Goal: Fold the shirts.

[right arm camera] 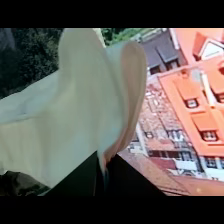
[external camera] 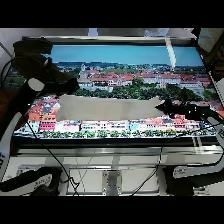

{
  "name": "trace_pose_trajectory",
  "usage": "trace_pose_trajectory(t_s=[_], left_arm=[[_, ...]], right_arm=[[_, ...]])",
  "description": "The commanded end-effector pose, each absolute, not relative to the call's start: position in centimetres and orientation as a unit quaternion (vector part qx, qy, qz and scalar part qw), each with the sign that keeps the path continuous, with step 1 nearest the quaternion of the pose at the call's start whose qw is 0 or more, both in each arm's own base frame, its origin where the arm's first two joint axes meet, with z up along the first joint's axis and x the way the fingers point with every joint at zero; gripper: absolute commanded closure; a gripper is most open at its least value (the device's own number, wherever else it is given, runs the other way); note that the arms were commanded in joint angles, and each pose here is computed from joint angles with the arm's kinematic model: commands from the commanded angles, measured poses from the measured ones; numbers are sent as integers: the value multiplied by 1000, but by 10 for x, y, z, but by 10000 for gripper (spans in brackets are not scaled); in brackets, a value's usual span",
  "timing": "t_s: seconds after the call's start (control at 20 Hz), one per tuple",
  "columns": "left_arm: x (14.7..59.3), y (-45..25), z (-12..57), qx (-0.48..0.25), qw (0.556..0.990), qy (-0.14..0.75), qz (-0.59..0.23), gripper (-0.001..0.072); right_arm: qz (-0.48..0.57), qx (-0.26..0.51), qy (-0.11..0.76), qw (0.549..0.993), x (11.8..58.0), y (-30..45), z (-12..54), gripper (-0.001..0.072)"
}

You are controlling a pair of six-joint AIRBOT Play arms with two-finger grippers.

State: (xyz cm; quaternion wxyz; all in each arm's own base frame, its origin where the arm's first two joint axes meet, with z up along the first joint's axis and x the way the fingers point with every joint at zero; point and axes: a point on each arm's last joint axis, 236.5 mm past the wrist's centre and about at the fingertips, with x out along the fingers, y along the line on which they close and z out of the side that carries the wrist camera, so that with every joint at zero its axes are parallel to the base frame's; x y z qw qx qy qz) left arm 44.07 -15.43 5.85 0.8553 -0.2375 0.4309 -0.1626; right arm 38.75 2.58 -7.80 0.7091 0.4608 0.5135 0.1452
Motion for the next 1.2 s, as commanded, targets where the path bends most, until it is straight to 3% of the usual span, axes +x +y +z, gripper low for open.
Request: trace_pose_trajectory(t_s=[0.0, 0.25, 0.6, 0.9, 1.15], left_arm=[[434, -220, 62, -197, 865, 406, -221, 699], [391, -325, -14, -148, 824, 470, -280, 700], [363, -391, -68, -96, 755, 556, -333, 700], [321, -375, -124, -14, 698, 642, -317, 700], [314, -395, -118, -16, 700, 631, -334, 700]], right_arm=[[187, 447, 512, 709, 378, 32, -45, 681], [176, 358, 544, 738, 345, 23, -18, 682], [182, 346, 524, 757, 343, 27, 9, 682], [172, 334, 507, 776, 347, 21, 17, 683], [107, 333, 456, 818, 345, -35, 43, 684]])
